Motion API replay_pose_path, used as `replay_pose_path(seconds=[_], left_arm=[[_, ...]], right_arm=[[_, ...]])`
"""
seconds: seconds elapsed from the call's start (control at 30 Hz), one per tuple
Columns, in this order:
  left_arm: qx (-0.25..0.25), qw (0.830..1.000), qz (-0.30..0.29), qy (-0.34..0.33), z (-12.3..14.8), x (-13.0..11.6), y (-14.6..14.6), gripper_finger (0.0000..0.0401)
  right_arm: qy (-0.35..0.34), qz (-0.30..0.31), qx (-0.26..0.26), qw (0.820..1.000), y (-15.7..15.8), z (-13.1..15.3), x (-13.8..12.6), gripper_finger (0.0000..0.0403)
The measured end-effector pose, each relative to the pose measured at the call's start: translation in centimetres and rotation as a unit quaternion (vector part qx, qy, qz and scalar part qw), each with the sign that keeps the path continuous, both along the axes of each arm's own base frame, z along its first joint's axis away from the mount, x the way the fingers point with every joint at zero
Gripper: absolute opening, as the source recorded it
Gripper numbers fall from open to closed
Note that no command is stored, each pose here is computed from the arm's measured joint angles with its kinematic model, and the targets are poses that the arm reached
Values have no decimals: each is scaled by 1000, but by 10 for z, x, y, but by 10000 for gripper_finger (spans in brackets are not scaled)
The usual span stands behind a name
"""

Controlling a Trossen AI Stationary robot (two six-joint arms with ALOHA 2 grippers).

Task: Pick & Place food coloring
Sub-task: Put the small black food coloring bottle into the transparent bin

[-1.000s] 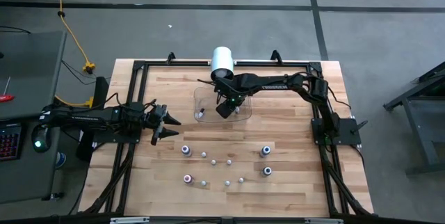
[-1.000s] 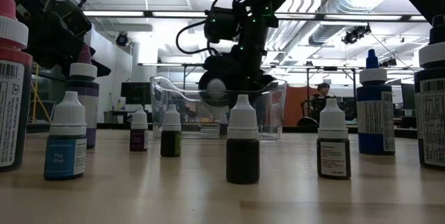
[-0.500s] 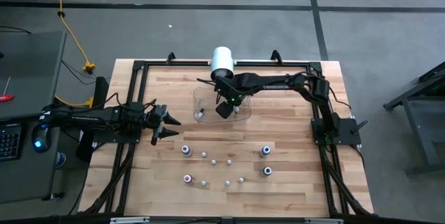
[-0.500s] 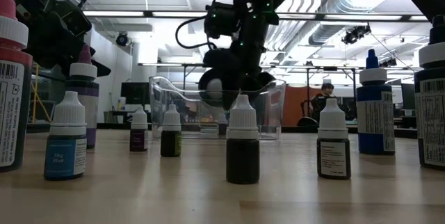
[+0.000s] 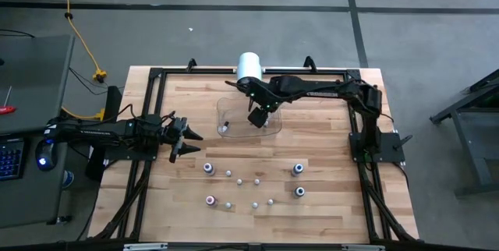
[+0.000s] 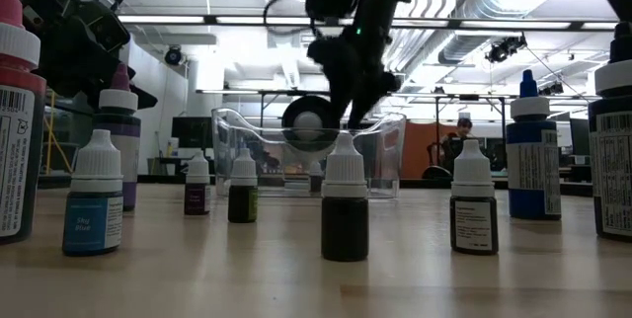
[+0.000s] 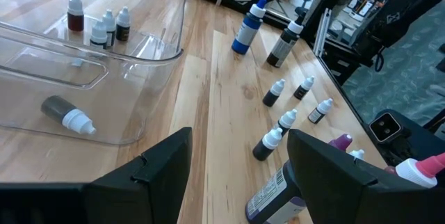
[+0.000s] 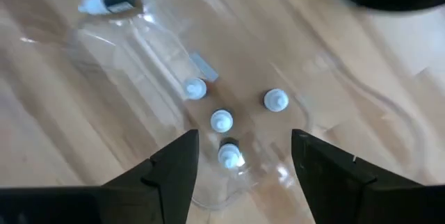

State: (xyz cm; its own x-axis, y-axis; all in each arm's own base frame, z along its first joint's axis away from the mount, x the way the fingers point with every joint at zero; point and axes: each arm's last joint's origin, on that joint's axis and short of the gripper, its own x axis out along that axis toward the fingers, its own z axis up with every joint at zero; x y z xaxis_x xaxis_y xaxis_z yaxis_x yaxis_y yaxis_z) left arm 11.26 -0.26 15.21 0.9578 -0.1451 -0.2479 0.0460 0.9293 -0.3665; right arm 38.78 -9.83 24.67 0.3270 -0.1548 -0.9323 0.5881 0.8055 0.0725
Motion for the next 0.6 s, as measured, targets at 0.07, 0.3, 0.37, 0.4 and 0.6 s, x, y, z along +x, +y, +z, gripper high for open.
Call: replay_pose_path(seconds=[0.07, 0.3, 0.37, 0.4, 0.6], left_arm=[[0, 1000, 0, 0, 0, 0, 0, 234], [0, 1000, 0, 0, 0, 0, 0, 234], [0, 1000, 0, 0, 0, 0, 0, 234], [0, 1000, 0, 0, 0, 0, 0, 234], [0, 1000, 0, 0, 0, 0, 0, 234]], right_arm=[[-13, 17, -22, 1000, 6, 15, -4, 218], [-69, 116, -88, 987, 45, 67, -24, 216], [-86, 134, -102, 982, 58, 81, -31, 217], [-94, 140, -109, 980, 63, 87, -34, 217], [-131, 176, -122, 968, 91, 112, -51, 216]])
